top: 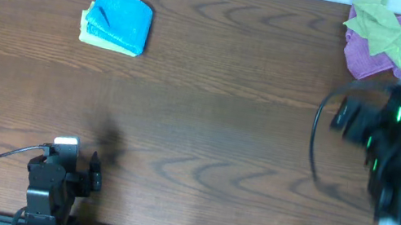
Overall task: Fold the cloth
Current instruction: 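Reach the right gripper to the green cloth atop the purple cloth and grasp it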
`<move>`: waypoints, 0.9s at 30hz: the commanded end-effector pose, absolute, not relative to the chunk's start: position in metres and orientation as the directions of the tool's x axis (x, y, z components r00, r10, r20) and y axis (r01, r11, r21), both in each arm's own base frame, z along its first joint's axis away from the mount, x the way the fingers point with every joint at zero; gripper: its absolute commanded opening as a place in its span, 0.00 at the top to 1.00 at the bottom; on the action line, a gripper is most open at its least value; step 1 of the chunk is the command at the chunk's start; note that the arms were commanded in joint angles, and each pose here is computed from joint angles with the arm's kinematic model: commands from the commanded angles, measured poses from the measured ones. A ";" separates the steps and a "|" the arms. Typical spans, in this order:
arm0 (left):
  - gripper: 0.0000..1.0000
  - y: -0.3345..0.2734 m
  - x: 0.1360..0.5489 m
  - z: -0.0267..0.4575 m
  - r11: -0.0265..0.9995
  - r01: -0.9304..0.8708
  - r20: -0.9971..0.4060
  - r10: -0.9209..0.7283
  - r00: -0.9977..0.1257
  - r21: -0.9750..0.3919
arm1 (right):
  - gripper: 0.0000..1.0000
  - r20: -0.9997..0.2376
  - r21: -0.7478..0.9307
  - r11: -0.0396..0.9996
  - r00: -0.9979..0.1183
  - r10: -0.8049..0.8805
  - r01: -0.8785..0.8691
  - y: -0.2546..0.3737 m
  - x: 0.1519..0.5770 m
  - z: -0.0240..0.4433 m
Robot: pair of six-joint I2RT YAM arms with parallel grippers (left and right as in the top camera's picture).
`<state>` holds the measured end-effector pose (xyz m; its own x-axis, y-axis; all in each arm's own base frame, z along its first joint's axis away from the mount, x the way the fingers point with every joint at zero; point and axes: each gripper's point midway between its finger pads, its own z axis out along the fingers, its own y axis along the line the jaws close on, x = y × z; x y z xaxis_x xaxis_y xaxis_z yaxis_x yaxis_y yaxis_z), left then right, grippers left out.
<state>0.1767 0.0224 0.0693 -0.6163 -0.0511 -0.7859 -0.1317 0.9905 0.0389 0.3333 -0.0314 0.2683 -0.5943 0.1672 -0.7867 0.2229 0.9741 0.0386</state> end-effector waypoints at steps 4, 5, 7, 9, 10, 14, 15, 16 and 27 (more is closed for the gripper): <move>0.05 0.025 0.171 0.055 0.988 -0.142 -0.756 -0.054 -0.652 0.053 | 0.01 -0.748 0.025 0.941 -0.618 0.242 0.339 -0.070 0.417 0.269; 0.05 0.025 0.171 0.055 0.988 -0.142 -0.756 -0.054 -0.652 0.053 | 0.01 -0.739 0.014 0.939 -0.629 0.242 0.344 -0.077 0.431 0.264; 0.05 0.025 0.171 0.056 0.988 -0.143 -0.757 -0.053 -0.652 0.053 | 0.01 -0.720 -0.008 0.941 -0.655 0.230 0.339 -0.086 0.458 0.251; 0.05 0.025 0.171 0.056 0.988 -0.143 -0.757 -0.053 -0.652 0.053 | 0.01 -0.709 -0.031 0.948 -0.675 0.202 0.316 -0.088 0.474 0.241; 0.05 0.025 0.171 0.056 0.988 -0.142 -0.756 -0.054 -0.652 0.053 | 0.01 -0.708 -0.031 0.948 -0.676 0.203 0.316 -0.088 0.481 0.235; 0.05 0.025 0.171 0.056 0.988 -0.143 -0.757 -0.053 -0.652 0.053 | 0.01 -0.698 -0.032 0.949 -0.687 0.203 0.313 -0.090 0.499 0.210; 0.05 0.025 0.171 0.055 0.988 -0.142 -0.756 -0.054 -0.652 0.053 | 0.01 -0.678 -0.046 0.950 -0.708 0.198 0.309 -0.090 0.498 0.200; 0.05 0.025 0.171 0.056 0.988 -0.142 -0.756 -0.054 -0.652 0.053 | 0.01 -0.650 -0.069 0.955 -0.739 0.178 0.290 -0.091 0.495 0.191; 0.05 0.025 0.171 0.056 0.988 -0.143 -0.757 -0.053 -0.652 0.053 | 0.01 -0.700 -0.039 0.955 -0.690 0.184 0.294 -0.116 0.544 0.141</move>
<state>0.1767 0.0224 0.0693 -0.6163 -0.0511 -0.7859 -0.1317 0.9905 0.0389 0.5377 -0.0992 0.1569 -0.6869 0.1615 -0.7086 0.2815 0.9580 -0.0545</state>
